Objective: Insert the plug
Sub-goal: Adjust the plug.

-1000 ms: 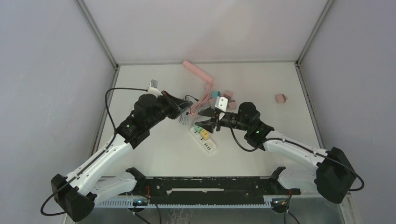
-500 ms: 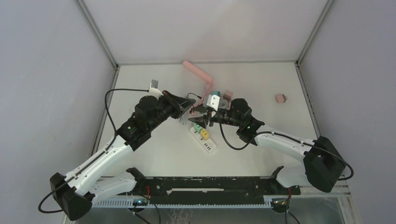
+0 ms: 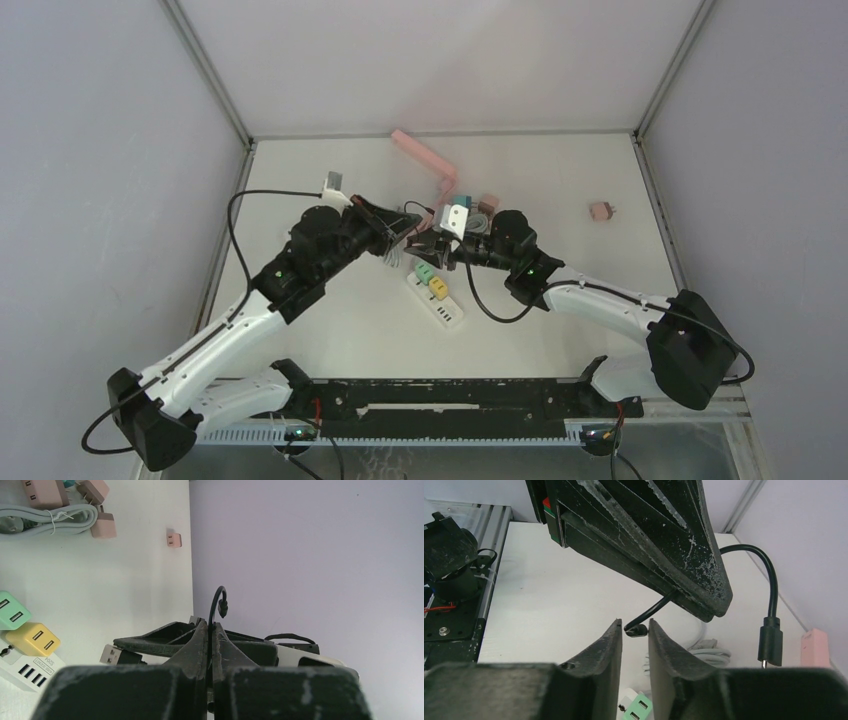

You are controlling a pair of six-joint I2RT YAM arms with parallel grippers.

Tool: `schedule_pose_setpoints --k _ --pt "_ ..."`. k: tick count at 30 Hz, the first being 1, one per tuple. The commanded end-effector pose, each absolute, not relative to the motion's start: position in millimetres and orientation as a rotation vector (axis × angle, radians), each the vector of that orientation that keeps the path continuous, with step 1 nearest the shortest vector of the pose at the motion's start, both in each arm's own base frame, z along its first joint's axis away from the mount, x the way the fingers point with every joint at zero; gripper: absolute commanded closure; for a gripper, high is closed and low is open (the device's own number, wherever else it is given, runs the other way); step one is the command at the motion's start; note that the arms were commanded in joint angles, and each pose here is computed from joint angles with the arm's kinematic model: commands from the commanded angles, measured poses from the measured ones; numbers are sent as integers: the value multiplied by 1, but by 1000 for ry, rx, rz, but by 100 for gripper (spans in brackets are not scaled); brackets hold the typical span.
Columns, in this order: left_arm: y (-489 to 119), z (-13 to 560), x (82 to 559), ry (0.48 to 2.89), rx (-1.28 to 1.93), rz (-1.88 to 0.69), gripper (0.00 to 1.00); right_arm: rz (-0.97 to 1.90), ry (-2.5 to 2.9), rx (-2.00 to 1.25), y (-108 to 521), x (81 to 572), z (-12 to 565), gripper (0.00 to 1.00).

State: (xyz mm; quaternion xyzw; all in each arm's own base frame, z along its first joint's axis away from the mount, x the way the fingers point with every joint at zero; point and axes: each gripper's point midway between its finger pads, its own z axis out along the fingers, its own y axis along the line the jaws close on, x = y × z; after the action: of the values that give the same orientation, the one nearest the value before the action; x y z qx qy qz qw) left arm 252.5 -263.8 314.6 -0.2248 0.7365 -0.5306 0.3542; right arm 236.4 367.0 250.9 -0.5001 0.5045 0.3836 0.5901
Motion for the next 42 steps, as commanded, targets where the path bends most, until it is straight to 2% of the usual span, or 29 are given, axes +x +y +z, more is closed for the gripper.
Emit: schedule_pose_setpoints --k 1,7,10,14,20,27,32,37,42 --pt "-268 322 252 1867 -541 -1399 100 892 1092 -1156 371 233 281 72" --pt "-262 317 255 1863 -530 -1339 100 922 1162 -1116 364 229 284 89" --pt "-258 312 257 1865 -502 -1286 95 932 1264 -1051 357 232 285 95" --pt "-253 308 259 1863 -444 -1217 79 945 1426 -938 346 237 286 100" --pt "-245 311 259 1838 -339 -1136 53 952 1670 -749 330 240 284 100" --pt "-231 306 252 1801 -163 -1012 37 939 1862 -518 307 241 283 100" --pt "-227 294 240 1762 -26 -989 33 963 1938 -390 293 237 286 100" --pt "-242 279 226 1702 71 -1103 32 1023 1969 -300 289 232 291 100" --pt "-259 278 218 1614 212 -1097 33 1074 1991 -234 290 230 293 100"
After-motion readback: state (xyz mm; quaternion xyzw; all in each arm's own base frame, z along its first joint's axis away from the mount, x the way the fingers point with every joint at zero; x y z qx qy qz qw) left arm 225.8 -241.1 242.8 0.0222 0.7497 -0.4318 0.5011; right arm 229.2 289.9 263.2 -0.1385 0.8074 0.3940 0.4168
